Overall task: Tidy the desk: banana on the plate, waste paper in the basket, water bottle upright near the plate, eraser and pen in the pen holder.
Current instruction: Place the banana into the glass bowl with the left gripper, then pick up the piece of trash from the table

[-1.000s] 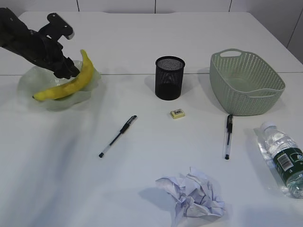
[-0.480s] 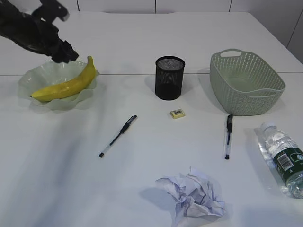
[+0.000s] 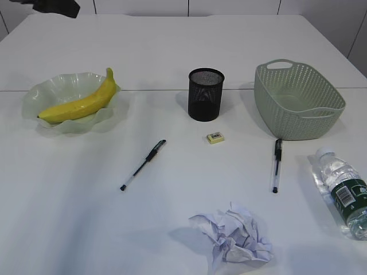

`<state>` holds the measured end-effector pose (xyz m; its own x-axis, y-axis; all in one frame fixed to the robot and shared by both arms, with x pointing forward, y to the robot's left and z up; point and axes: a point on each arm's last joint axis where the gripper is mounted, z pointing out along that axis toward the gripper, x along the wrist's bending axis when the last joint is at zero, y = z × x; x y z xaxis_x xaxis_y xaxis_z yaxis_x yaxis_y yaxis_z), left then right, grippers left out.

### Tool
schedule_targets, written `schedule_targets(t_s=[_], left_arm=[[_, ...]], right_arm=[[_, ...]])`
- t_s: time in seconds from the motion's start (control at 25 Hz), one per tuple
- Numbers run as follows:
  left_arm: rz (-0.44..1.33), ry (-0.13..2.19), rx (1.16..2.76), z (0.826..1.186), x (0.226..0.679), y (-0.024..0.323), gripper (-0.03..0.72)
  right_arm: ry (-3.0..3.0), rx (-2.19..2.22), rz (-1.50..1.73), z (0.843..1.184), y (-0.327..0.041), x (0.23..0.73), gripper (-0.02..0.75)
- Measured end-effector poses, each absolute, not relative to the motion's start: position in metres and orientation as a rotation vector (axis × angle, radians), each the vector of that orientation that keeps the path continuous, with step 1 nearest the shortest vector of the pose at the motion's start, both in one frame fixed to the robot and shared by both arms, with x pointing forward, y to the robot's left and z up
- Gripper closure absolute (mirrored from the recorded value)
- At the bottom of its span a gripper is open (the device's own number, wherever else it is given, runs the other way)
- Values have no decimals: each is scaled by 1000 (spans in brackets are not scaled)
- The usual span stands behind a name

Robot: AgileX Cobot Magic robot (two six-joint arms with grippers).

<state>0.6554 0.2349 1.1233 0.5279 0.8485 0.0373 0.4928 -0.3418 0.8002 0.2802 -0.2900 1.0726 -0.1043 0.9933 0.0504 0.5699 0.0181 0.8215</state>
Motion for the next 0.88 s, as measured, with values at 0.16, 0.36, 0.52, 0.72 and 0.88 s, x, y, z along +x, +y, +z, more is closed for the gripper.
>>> schedule_targets(t_s=[0.16, 0.36, 0.52, 0.72, 0.88], left_arm=[[363, 1259, 2075, 1130, 626, 236, 247], [103, 1450, 2091, 1125, 608, 235, 247], [37, 1527, 2079, 1115, 598, 236, 252], [40, 1600, 2148, 1096, 564, 245, 256], [90, 1609, 2148, 1094, 531, 251, 256]], right_arm=[[1866, 1547, 886, 1093, -286, 298, 153], [1940, 1489, 998, 1126, -275, 322, 153], [2037, 1473, 986, 1133, -267, 341, 153], [2187, 1506, 907, 1122, -257, 368, 154], [2303, 1502, 882, 1110, -245, 386, 181]])
